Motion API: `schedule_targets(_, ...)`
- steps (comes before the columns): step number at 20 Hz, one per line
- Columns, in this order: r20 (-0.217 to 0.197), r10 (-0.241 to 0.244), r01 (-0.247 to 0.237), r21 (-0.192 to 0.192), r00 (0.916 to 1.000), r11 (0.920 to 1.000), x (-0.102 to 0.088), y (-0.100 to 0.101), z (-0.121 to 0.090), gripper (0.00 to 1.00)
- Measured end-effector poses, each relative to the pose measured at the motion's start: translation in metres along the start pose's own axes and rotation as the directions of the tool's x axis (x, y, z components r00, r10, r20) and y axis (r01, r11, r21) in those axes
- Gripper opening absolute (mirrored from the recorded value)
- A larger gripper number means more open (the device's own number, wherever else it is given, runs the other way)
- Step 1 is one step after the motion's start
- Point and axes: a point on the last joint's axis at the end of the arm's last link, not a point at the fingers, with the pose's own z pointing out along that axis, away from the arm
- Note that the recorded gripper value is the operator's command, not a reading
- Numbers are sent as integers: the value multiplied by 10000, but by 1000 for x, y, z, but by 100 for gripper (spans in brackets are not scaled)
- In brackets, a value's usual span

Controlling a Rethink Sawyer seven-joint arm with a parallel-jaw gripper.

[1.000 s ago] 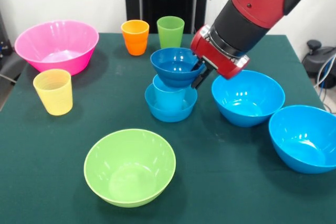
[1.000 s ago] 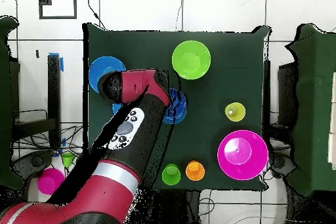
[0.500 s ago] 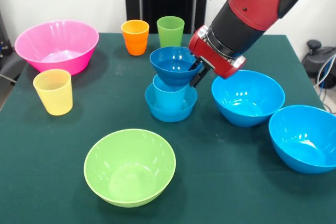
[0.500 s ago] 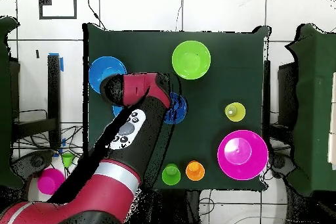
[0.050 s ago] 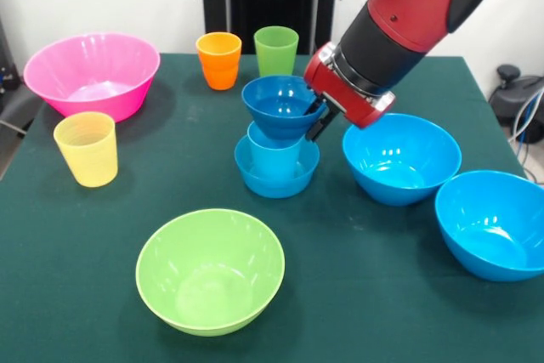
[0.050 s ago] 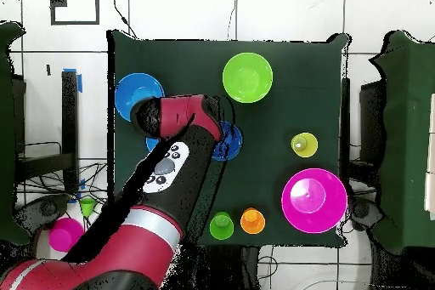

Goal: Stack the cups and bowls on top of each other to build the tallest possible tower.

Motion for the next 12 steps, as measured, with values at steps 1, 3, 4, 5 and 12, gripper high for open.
schedule_targets(1, -12, -8, 8, 14, 10000, 10000, 1, 0, 1, 0)
schedule_targets(3, -40, -26, 26, 45, 10000, 10000, 2, 0, 4, 0)
schedule_targets(4, -49, -33, 33, 56, 10000, 10000, 2, 1, 5, 0)
schedule_targets(5, -69, -41, 41, 74, 10000, 10000, 3, 1, 6, 0)
schedule_targets(12, -156, -97, 100, 174, 9998, 9998, 7, 1, 14, 0)
